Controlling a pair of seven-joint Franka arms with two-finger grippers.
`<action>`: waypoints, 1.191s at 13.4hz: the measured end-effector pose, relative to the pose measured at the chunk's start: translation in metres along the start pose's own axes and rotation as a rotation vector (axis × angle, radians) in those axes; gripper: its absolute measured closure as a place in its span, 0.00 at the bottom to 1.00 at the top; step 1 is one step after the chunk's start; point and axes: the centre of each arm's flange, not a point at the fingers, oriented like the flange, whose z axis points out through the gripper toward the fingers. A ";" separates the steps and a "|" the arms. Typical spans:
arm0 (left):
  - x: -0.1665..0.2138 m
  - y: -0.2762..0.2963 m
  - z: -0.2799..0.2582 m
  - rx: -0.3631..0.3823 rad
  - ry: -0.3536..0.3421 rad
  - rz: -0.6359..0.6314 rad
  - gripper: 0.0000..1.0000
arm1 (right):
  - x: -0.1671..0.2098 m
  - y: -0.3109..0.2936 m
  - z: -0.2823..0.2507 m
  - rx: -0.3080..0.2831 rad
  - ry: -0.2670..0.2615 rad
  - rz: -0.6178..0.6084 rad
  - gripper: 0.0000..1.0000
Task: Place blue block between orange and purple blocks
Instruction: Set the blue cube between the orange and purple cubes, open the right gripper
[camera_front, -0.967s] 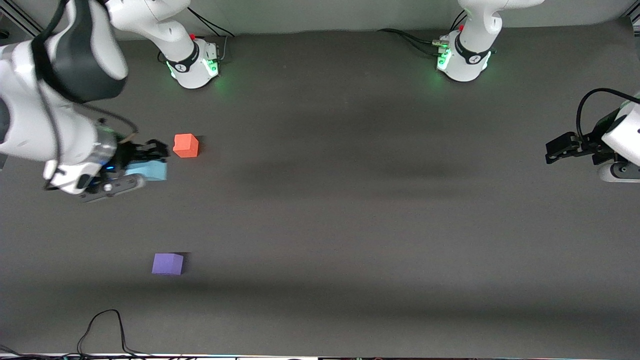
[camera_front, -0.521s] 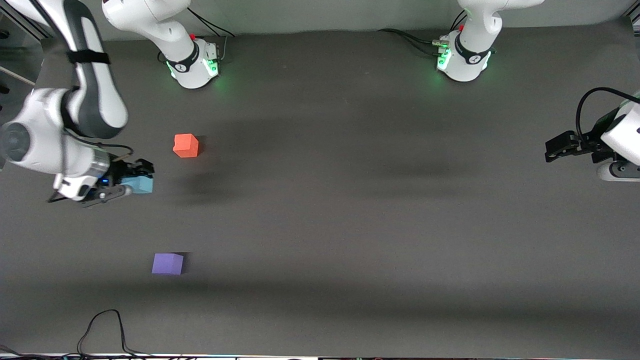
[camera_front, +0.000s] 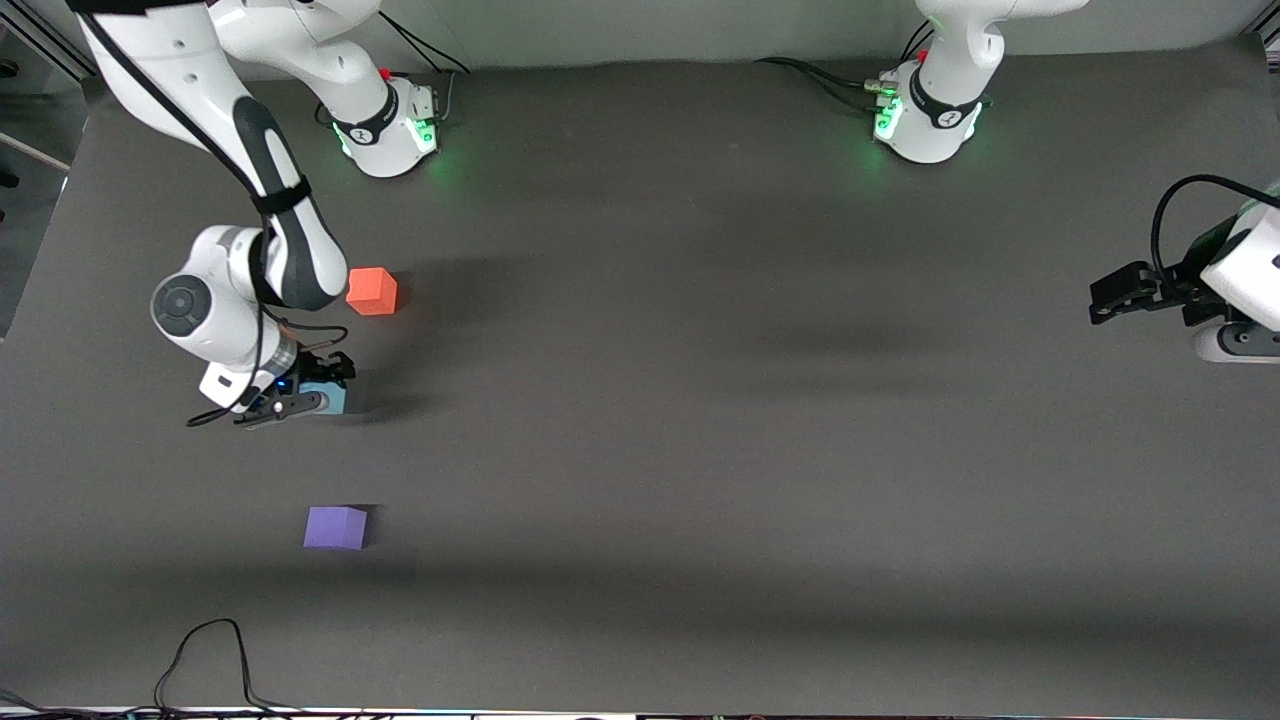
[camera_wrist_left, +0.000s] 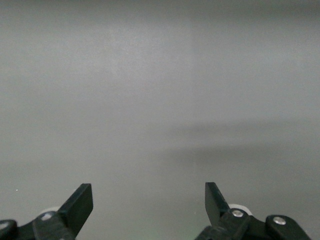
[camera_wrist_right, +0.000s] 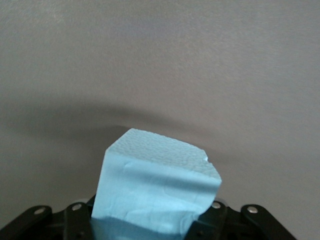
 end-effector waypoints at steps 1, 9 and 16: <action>0.000 0.000 0.000 0.000 0.000 0.000 0.00 | 0.003 -0.009 0.007 -0.001 0.011 0.000 0.39; 0.000 0.001 0.003 0.000 -0.007 0.001 0.00 | 0.010 -0.028 0.023 -0.003 0.038 0.011 0.15; 0.000 0.001 0.004 0.000 -0.008 0.002 0.00 | 0.035 -0.031 -0.069 0.135 0.002 -0.019 0.00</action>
